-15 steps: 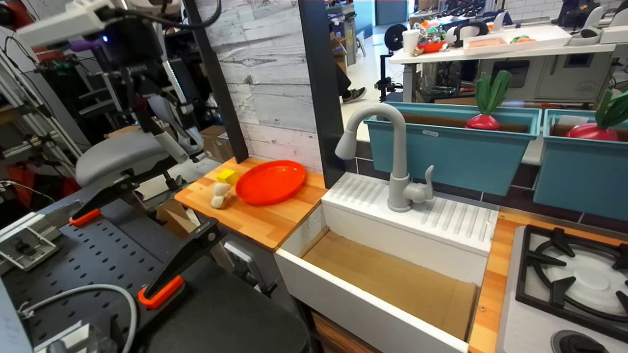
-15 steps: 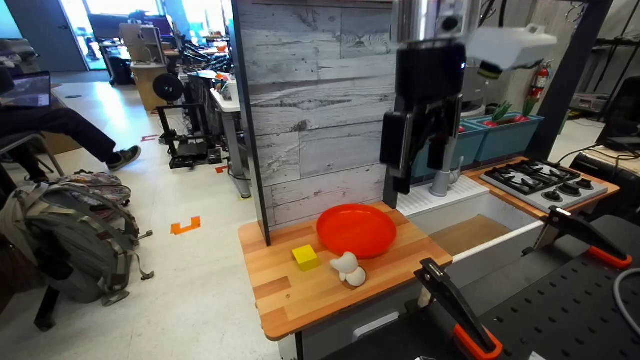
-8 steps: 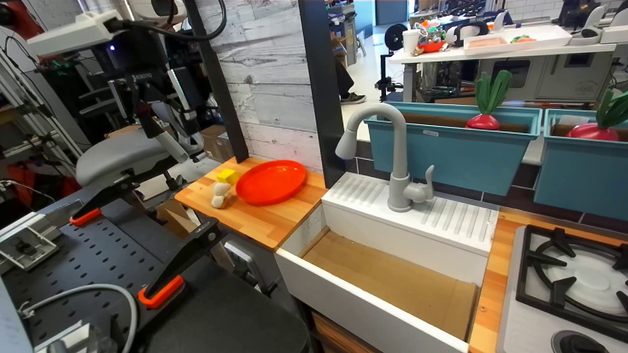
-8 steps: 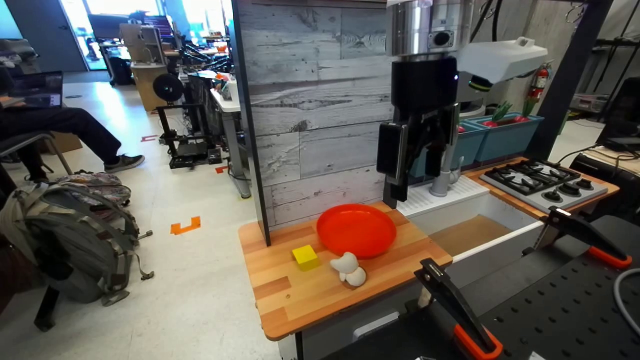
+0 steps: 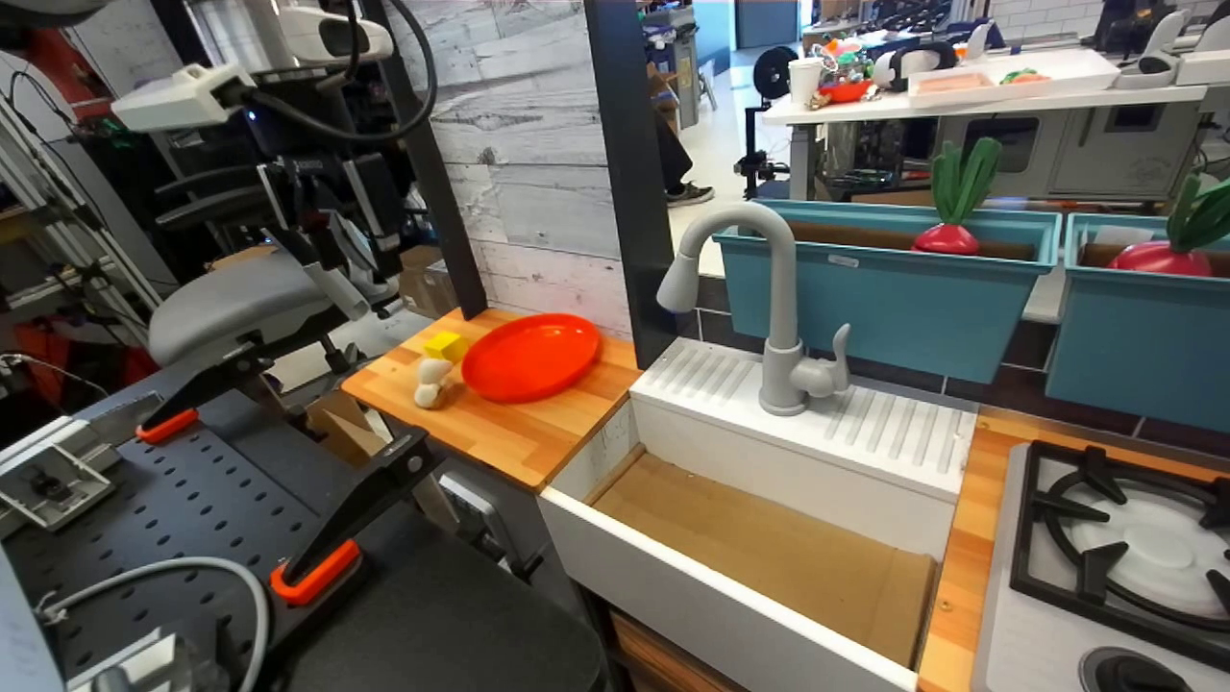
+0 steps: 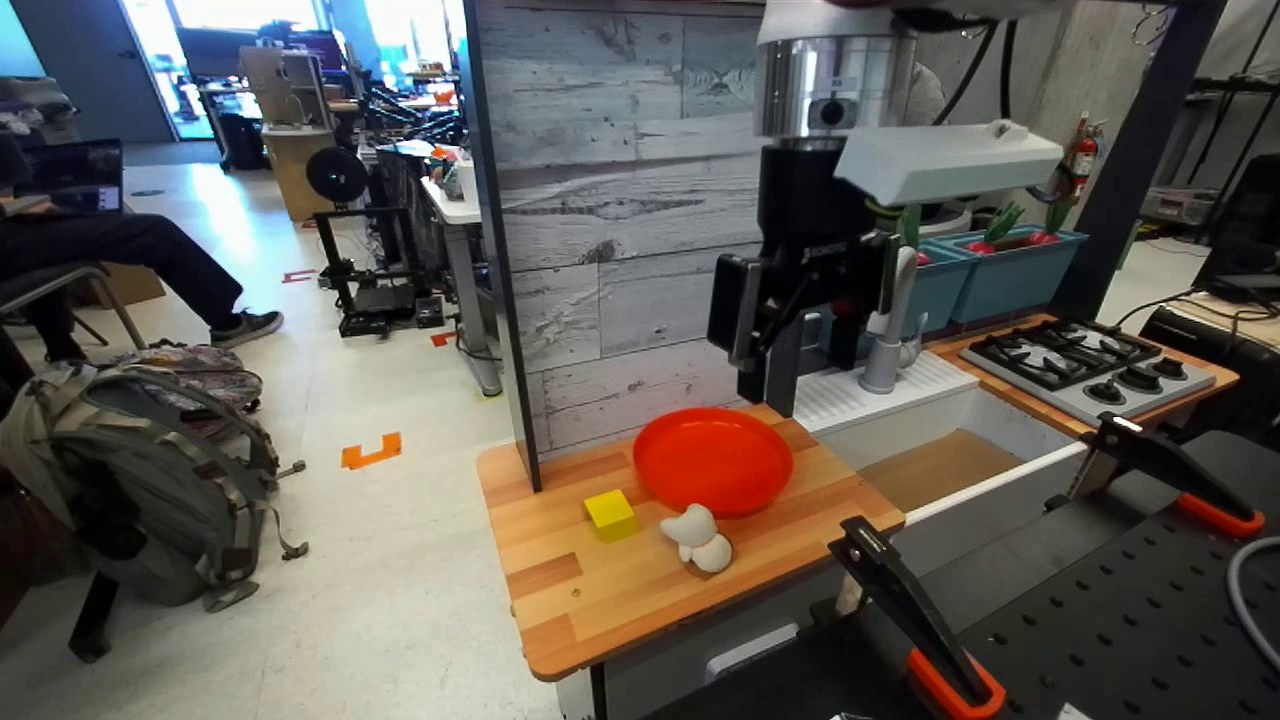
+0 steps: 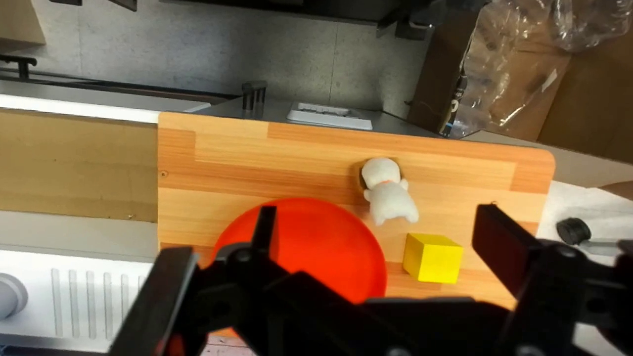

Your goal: Put the yellow block on the orange plate.

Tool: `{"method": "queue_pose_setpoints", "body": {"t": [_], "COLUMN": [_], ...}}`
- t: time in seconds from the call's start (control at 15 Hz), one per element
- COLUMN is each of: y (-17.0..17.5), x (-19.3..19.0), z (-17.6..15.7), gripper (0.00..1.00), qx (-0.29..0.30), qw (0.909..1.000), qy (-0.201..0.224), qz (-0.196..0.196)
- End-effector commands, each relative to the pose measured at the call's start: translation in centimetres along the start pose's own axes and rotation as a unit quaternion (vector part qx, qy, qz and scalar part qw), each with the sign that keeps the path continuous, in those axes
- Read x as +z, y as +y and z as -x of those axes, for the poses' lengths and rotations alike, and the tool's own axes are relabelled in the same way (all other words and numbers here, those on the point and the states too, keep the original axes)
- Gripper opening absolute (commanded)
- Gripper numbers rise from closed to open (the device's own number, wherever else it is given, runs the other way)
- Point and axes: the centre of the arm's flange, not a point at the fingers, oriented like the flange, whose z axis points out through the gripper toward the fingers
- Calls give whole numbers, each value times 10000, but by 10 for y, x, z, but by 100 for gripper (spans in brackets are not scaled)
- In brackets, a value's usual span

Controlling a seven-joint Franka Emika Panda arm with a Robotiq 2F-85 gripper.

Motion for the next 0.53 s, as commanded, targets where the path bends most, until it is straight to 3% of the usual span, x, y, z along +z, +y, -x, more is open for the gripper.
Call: {"method": "queue_pose_setpoints", "body": {"t": [0.0, 0.47], "y": [-20, -64], "x": [39, 102], "z": [-35, -75], "gripper": [100, 100], "qx": [393, 520], "qw": [9992, 9982], "qy": [-9, -161], "qz": [82, 262]}}
